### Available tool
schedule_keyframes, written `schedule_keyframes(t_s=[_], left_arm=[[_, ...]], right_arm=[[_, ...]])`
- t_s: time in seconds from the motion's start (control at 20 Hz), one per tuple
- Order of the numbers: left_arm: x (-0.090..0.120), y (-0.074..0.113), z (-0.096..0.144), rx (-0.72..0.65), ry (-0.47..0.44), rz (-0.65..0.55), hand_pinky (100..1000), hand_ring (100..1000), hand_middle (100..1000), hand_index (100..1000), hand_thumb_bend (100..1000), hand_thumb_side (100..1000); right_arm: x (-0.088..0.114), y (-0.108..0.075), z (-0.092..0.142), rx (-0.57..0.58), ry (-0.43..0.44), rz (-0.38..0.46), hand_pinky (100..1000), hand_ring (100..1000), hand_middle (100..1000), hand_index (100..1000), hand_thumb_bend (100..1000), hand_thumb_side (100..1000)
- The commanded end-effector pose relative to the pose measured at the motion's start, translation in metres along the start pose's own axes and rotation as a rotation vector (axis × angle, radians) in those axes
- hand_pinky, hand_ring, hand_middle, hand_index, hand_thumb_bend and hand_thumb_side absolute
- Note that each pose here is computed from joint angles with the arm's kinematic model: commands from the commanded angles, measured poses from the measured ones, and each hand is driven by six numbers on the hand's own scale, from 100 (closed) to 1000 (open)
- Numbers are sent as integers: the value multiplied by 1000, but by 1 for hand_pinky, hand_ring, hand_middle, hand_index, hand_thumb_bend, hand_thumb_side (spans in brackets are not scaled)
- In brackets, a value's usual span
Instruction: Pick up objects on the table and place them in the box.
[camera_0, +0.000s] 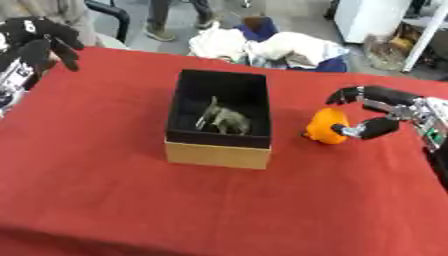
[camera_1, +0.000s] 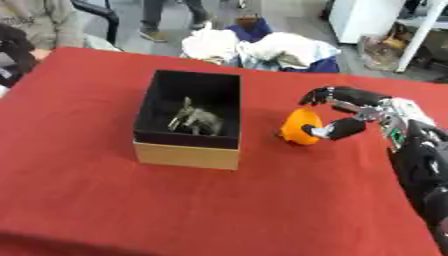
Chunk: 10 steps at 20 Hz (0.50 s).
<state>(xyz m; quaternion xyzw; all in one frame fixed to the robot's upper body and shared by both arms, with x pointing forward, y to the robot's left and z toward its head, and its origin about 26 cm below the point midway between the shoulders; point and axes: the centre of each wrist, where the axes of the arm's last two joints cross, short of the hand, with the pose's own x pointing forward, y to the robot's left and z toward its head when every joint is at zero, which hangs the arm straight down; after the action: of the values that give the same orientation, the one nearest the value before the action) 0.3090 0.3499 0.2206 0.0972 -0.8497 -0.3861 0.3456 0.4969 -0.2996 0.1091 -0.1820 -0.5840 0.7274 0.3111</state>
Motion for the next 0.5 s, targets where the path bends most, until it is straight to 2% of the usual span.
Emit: schedule_keyframes(t_s=[0.05, 0.1, 0.15, 0.2, 0.25, 0.3, 0.4, 0.45, 0.5], left_arm=[[5, 9, -1, 3, -12, -32, 686, 528, 633, 793, 146, 845], [5, 8, -1, 1, -11, -31, 686, 528, 633, 793, 146, 846], [5, 7, -1, -2, -10, -31, 686, 528, 633, 793, 146, 848], [5, 7, -1, -4, -10, -31, 686, 528, 633, 793, 145, 847], [4, 6, 0, -5, -9, -30, 686, 528, 633, 793, 141, 844], [4, 6, 0, -5, -7, -29, 686, 528, 633, 793, 139, 843], [3, 5, 1, -7, -4, -28, 686, 528, 633, 793, 137, 843], [3, 4, 1, -7, -2, -27, 685, 527, 633, 794, 136, 843], [3, 4, 2, -8, 0, -26, 685, 527, 633, 794, 136, 842]], right_arm=[[-4, -9, 4, 5, 11, 63, 789, 801, 824, 870, 306, 649], [-4, -6, 5, 2, 15, 68, 788, 799, 818, 866, 299, 634], [-4, -3, 6, -2, 21, 71, 782, 786, 782, 848, 271, 544], [-5, 0, 6, -6, 27, 73, 782, 785, 780, 847, 270, 531], [-5, 3, 6, -11, 34, 74, 771, 764, 732, 819, 292, 350], [-5, 6, 6, -19, 40, 75, 767, 754, 703, 804, 300, 268], [-5, 9, 6, -48, 46, 80, 756, 733, 640, 759, 316, 248], [-5, 10, 6, -69, 47, 83, 743, 703, 571, 699, 289, 251], [-5, 10, 6, -94, 47, 87, 741, 699, 562, 690, 280, 249]])
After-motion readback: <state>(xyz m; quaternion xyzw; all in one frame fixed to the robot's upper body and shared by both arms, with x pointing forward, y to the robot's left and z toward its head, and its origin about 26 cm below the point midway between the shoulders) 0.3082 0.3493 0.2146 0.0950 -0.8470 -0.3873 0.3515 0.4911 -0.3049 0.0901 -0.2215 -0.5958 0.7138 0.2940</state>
